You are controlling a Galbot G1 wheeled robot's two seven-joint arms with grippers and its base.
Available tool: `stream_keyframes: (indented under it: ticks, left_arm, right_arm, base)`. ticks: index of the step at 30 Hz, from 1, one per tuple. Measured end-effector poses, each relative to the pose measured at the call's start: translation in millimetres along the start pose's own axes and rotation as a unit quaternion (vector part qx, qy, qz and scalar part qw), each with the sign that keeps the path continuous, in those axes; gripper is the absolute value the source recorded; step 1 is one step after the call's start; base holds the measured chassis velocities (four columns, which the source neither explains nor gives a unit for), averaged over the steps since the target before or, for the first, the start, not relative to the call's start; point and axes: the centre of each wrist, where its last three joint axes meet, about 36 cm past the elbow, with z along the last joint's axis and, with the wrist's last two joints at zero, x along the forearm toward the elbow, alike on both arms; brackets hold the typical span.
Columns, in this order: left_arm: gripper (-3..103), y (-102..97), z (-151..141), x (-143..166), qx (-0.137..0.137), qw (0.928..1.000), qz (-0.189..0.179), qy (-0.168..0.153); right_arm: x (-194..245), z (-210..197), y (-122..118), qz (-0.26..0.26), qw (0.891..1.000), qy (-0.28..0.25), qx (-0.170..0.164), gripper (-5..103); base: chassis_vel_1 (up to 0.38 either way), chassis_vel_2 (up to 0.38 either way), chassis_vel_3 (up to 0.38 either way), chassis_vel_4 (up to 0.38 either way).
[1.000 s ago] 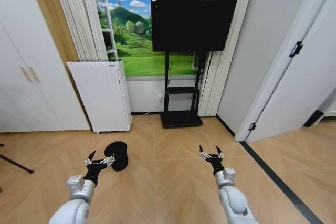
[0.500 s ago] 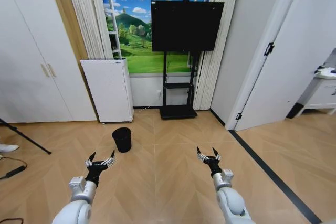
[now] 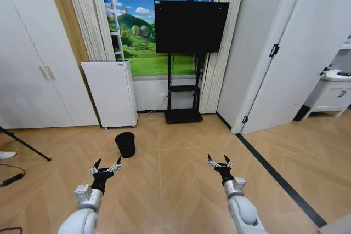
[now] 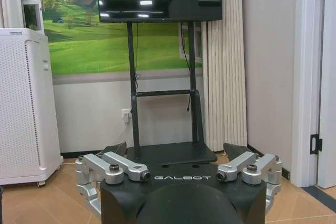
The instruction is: Pick up the trash bin and place the garbage on the floor into it.
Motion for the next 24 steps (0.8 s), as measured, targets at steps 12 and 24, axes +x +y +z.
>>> stream_keyframes:
  ticks: [12,24]
  left_arm:
    - [100,0.2,-0.4,0.4,-0.001,1.0000,0.001,0.000]
    - [100,0.4,-0.6,0.5,-0.002,1.0000,0.001,-0.001]
  right_arm:
    - [0.2,-0.6,-0.3,0.001,1.000,0.001,0.003,100]
    - [0.2,-0.8,-0.3,0.001,1.000,0.002,0.003,100]
  base:
    - [0.000,0.000,0.000,0.000]
    - [0.000,0.000,0.000,0.000]
